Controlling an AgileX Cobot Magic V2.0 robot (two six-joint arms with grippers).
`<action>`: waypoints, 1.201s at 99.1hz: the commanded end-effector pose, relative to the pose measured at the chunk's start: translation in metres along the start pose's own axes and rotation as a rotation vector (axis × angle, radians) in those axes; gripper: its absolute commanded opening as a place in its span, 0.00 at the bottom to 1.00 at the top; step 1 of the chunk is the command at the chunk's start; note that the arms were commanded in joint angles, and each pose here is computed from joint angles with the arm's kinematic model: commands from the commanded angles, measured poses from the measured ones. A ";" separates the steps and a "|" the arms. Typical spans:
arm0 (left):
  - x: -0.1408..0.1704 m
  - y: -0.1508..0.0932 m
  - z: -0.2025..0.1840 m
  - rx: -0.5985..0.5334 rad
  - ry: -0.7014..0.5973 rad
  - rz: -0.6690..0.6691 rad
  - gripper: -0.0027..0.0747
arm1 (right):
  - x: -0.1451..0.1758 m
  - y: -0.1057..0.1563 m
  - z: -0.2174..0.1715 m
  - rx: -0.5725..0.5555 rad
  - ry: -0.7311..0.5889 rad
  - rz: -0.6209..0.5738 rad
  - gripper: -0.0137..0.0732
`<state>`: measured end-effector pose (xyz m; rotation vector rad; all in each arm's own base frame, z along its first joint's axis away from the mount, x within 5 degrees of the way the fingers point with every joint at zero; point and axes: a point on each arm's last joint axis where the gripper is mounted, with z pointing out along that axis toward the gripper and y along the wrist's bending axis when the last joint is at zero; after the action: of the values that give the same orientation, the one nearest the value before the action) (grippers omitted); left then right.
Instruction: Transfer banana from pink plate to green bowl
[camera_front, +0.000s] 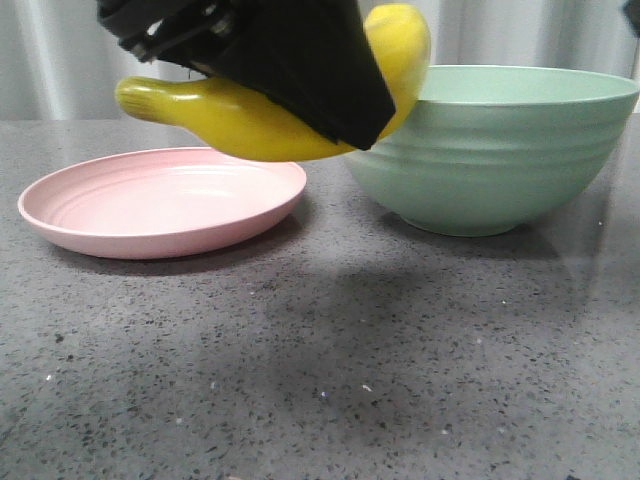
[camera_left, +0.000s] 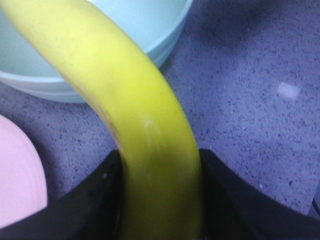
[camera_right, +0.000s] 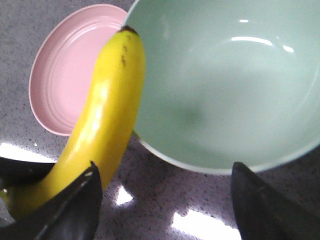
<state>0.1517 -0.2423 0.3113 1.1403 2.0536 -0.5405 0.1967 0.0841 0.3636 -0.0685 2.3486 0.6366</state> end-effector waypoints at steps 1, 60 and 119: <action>-0.023 -0.003 -0.015 0.007 -0.167 -0.001 0.25 | -0.023 0.009 0.002 -0.049 -0.095 0.022 0.69; -0.023 -0.003 -0.015 0.006 -0.172 0.004 0.25 | -0.047 0.013 0.065 -0.160 0.012 0.185 0.69; -0.023 -0.003 -0.015 0.006 -0.165 0.004 0.32 | -0.047 0.013 0.069 -0.171 0.013 0.184 0.21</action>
<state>0.1528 -0.2457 0.3114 1.1308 2.0302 -0.5526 0.2724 0.1234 0.3350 0.0777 2.4275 0.9217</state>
